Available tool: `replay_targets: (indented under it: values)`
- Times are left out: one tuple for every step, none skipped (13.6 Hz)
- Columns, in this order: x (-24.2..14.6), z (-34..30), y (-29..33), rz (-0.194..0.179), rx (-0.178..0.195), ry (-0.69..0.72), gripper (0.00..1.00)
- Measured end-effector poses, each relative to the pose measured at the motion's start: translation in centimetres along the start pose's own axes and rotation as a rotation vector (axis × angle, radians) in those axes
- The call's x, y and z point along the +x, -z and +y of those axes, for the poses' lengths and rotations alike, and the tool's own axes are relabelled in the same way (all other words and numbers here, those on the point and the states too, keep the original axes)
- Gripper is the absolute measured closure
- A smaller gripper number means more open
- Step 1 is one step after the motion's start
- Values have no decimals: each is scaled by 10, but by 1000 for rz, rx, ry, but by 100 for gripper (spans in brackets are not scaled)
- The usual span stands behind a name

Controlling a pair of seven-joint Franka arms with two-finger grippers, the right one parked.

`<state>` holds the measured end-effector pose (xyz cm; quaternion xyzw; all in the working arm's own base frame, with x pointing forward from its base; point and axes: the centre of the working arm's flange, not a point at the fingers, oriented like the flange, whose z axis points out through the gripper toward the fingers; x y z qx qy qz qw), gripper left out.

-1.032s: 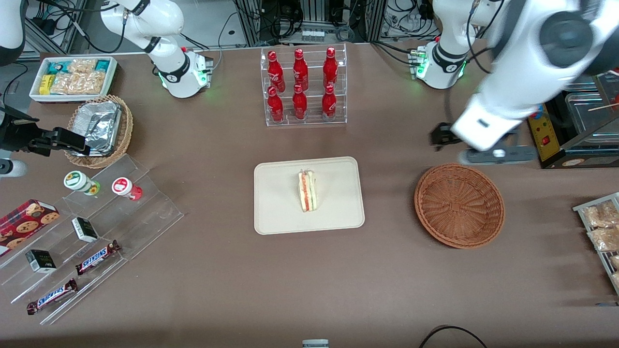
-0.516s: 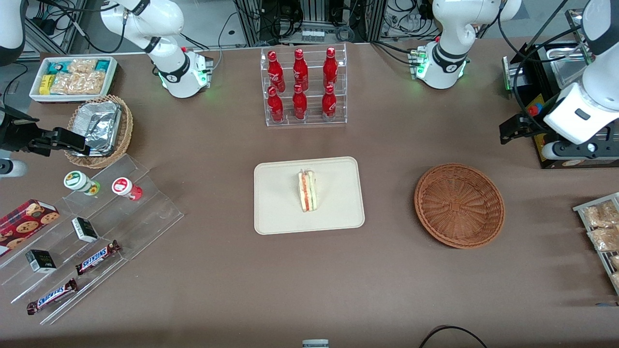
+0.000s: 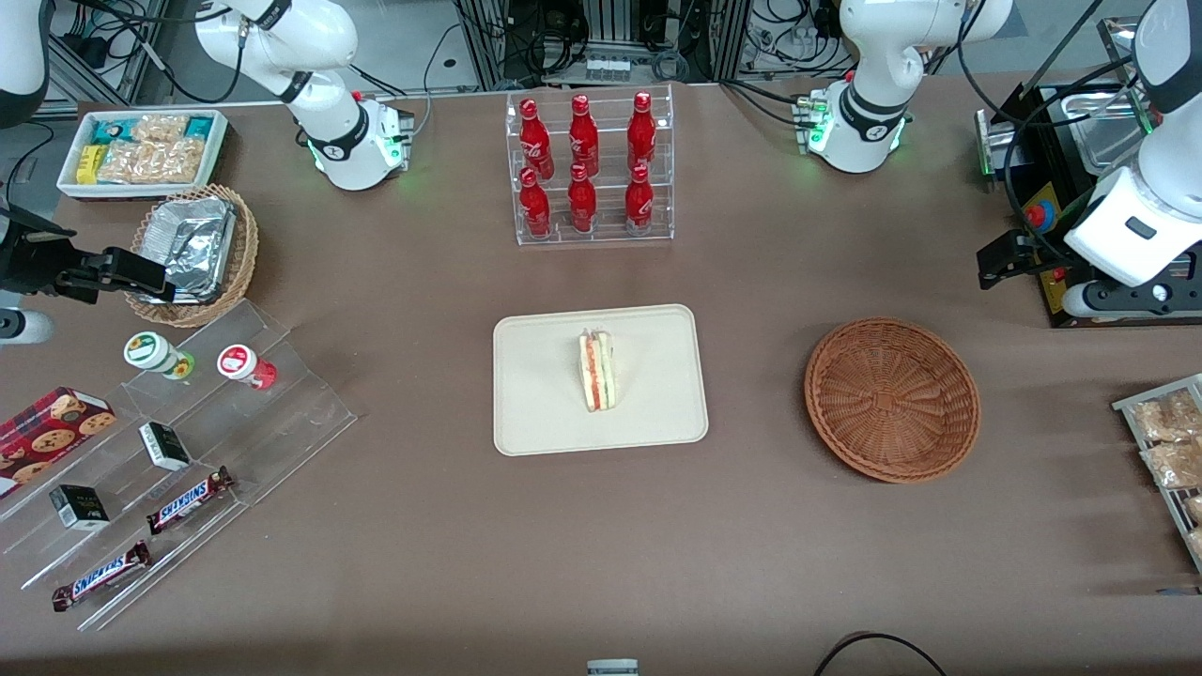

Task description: Place sandwich from basket to tray

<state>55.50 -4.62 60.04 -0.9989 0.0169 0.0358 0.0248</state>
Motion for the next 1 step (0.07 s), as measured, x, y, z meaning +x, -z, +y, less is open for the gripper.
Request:
replay_targets:
  values:
    - [0,0,0,0,3,-5,0]
